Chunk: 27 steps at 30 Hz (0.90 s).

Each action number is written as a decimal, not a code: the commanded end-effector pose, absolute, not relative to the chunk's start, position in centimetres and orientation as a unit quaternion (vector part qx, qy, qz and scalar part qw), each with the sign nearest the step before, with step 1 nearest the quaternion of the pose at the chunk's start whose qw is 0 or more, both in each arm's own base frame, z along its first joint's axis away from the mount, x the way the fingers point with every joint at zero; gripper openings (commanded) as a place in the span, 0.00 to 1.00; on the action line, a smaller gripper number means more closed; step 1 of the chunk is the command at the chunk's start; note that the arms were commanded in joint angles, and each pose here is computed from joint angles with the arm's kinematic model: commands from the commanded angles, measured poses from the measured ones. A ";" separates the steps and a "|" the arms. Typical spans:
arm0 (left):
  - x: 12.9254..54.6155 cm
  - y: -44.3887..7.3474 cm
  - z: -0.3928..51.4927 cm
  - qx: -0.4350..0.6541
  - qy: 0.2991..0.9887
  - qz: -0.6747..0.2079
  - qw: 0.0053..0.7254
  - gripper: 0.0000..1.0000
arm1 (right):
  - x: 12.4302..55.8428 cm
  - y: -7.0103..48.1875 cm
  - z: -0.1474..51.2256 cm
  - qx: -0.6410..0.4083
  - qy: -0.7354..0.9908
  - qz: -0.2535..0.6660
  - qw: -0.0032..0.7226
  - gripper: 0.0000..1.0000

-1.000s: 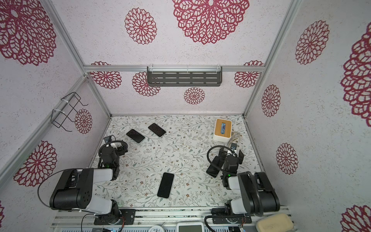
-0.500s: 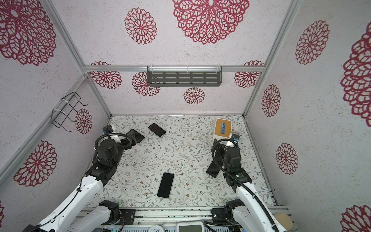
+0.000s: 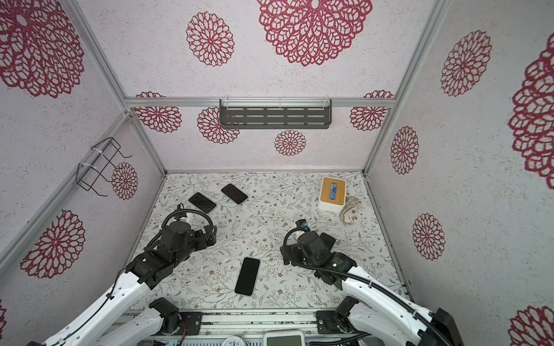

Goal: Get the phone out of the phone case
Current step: 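Move the right gripper over the cased phone nearest the robot while the left arm rises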

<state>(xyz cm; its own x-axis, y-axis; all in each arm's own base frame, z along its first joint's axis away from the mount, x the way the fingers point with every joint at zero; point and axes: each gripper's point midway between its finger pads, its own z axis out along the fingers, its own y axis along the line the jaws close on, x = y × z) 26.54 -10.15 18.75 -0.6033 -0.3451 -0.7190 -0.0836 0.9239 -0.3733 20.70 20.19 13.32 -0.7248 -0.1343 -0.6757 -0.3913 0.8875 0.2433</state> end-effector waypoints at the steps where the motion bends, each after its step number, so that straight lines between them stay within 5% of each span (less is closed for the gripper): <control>1: 25.7 -9.3 18.5 -0.145 0.879 -0.149 0.429 0.97 | 18.7 21.2 10.8 -0.178 0.919 0.162 0.312 0.96; 9: 25.0 -9.1 18.6 -0.150 0.880 -0.153 0.425 0.97 | 15.2 27.5 9.2 -0.249 0.902 0.205 0.288 0.98; 27: 24.4 -8.4 19.0 -0.154 0.872 -0.153 0.440 0.97 | 11.6 30.4 5.4 -0.367 0.886 0.110 0.261 0.97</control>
<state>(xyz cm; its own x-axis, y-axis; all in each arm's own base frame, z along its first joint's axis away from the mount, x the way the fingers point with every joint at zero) 24.49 -8.59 19.14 -0.5733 -0.4050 -0.7123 -0.1297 0.9032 -0.4091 10.70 30.32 4.63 -0.6247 -0.5821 -0.5205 -0.7130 0.6971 0.0760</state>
